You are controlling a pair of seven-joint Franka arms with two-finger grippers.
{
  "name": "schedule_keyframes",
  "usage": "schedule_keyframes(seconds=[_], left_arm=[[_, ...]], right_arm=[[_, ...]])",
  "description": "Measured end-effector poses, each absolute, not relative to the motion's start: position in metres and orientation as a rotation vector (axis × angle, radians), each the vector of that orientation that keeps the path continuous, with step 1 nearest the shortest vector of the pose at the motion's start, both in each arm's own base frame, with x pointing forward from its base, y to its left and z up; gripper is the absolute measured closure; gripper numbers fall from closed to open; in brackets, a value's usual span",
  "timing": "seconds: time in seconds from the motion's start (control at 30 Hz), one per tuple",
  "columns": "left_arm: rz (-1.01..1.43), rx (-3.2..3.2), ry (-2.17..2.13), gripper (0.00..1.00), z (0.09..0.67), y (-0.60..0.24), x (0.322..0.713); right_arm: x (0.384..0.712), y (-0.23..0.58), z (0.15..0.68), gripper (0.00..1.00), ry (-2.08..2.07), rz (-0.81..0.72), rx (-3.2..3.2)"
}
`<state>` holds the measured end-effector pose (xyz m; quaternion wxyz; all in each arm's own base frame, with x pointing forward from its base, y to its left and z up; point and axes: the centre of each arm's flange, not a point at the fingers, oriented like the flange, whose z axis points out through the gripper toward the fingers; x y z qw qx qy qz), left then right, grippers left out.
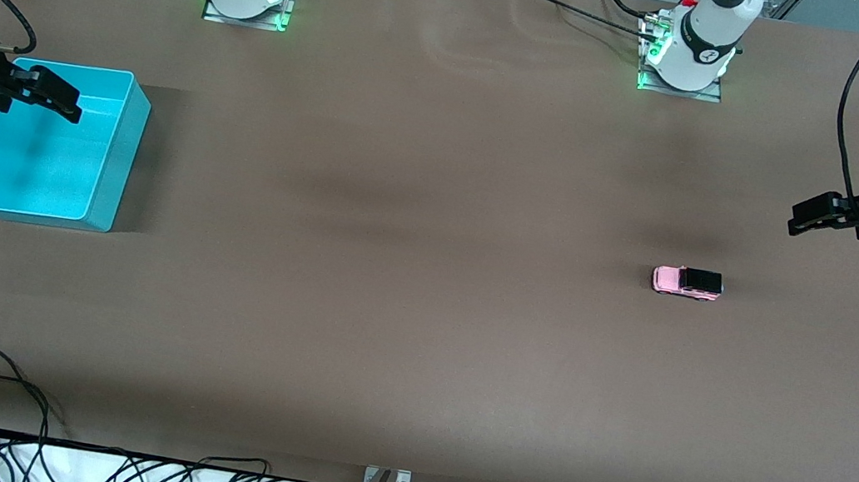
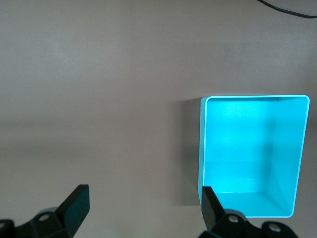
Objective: Wind and store pink jeep toy
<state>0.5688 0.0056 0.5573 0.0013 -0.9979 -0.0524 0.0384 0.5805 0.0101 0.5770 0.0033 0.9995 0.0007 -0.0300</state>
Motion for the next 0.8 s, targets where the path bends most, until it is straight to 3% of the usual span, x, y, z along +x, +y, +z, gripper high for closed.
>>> schedule_keyframes(seconds=[0.8], left_arm=[[0.121, -3.132, -0.164, 0.0, 0.5572, 0.0056, 0.5688]], right_arm=[[0.5847, 0.014, 0.5789, 0.0, 0.013, -0.042, 3.134]])
